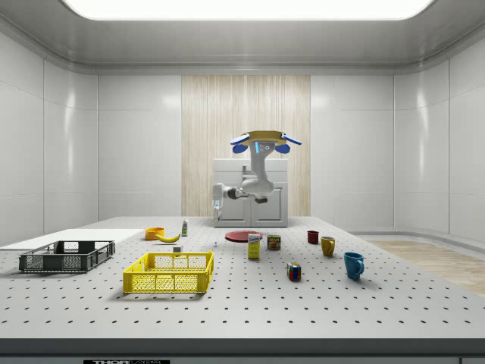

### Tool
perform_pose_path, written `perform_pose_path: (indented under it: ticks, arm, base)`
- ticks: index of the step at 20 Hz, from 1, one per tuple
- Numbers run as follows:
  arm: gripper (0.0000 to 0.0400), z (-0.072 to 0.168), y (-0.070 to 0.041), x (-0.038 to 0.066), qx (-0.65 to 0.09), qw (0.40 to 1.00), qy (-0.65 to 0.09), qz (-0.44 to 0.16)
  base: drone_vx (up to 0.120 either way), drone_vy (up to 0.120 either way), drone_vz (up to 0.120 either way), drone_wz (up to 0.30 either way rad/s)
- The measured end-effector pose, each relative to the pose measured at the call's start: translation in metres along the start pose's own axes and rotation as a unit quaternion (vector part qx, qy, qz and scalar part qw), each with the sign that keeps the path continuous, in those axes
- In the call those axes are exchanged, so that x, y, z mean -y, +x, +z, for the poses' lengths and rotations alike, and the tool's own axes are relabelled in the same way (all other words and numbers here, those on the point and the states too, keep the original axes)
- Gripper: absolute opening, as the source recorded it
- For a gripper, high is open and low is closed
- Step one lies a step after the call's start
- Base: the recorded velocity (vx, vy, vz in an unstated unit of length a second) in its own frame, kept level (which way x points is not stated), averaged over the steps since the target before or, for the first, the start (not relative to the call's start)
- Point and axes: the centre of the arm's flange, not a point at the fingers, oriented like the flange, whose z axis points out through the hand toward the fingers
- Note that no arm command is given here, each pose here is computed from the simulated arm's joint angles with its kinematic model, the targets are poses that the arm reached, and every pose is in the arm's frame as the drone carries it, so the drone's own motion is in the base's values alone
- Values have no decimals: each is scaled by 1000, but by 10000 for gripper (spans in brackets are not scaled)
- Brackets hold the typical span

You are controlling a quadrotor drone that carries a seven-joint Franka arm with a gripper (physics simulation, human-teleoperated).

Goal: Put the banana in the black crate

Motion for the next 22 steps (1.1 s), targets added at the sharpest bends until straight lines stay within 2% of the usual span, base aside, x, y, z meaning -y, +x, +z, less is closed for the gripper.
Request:
perform_pose_path:
  ticks: [2, 22]
  arm:
    - [400, 0, 0, 0, 0, 1000, 0, 0]
    - [400, 0, 0, 0, 0, 1000, 0, 0]
  base:
    - [120, 0, -100, 0]
    - [120, 0, 0, 0]
